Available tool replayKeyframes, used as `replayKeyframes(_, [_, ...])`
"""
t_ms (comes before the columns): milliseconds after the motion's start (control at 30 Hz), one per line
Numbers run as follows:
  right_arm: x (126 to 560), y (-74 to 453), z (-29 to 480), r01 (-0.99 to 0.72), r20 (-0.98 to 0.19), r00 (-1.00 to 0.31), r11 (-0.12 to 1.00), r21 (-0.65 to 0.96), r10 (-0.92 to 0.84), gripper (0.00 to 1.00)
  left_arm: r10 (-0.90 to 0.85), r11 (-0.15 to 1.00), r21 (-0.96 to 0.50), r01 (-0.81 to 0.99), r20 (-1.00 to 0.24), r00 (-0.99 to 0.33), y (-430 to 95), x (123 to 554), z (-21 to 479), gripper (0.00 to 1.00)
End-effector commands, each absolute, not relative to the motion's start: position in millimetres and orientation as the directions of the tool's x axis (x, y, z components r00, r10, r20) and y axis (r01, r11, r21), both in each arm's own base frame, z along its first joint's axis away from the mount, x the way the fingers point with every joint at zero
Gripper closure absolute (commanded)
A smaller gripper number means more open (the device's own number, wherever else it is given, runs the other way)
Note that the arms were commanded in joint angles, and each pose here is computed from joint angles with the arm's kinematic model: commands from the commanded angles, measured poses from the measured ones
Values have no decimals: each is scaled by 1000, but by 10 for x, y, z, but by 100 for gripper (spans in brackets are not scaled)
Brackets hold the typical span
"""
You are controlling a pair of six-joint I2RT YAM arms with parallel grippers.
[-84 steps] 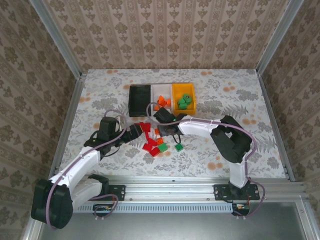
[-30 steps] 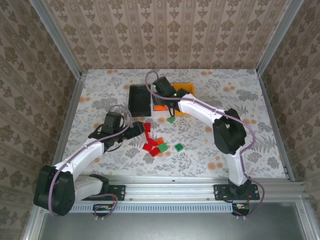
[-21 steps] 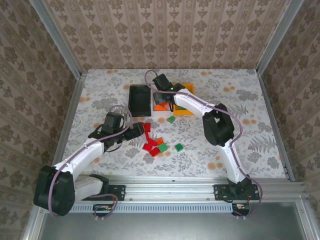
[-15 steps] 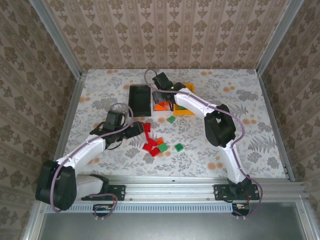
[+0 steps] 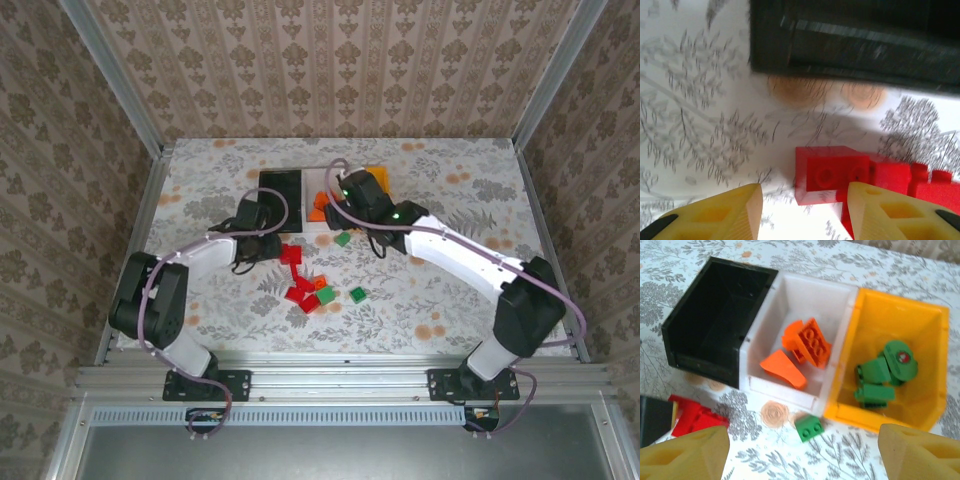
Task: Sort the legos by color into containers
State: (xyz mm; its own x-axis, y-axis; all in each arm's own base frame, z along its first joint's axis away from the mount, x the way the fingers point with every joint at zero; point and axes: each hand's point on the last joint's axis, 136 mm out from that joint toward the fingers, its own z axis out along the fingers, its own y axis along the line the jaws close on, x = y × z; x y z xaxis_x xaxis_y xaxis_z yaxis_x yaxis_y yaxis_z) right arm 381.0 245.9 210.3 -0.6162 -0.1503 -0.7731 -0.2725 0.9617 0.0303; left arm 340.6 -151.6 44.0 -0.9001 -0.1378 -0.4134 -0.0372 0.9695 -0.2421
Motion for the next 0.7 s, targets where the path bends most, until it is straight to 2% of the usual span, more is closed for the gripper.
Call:
replayKeyframes(0, [3686, 2311, 2127, -245, -786, -609, 968, 58, -107, 21, -85, 986, -162, -24, -383, -920, -1460, 3357, 305, 52])
replayKeyframes(400, [3594, 2078, 1813, -227, -758, -639, 974, 23, -131, 21, -25, 983, -177, 56, -424, -905, -1724, 3223, 422, 42])
replayKeyframes(667, [3602, 2030, 1671, -219, -742, -657, 976, 14, -137, 21, 5, 991, -122, 63, -429, -903, -1766, 3234, 363, 41])
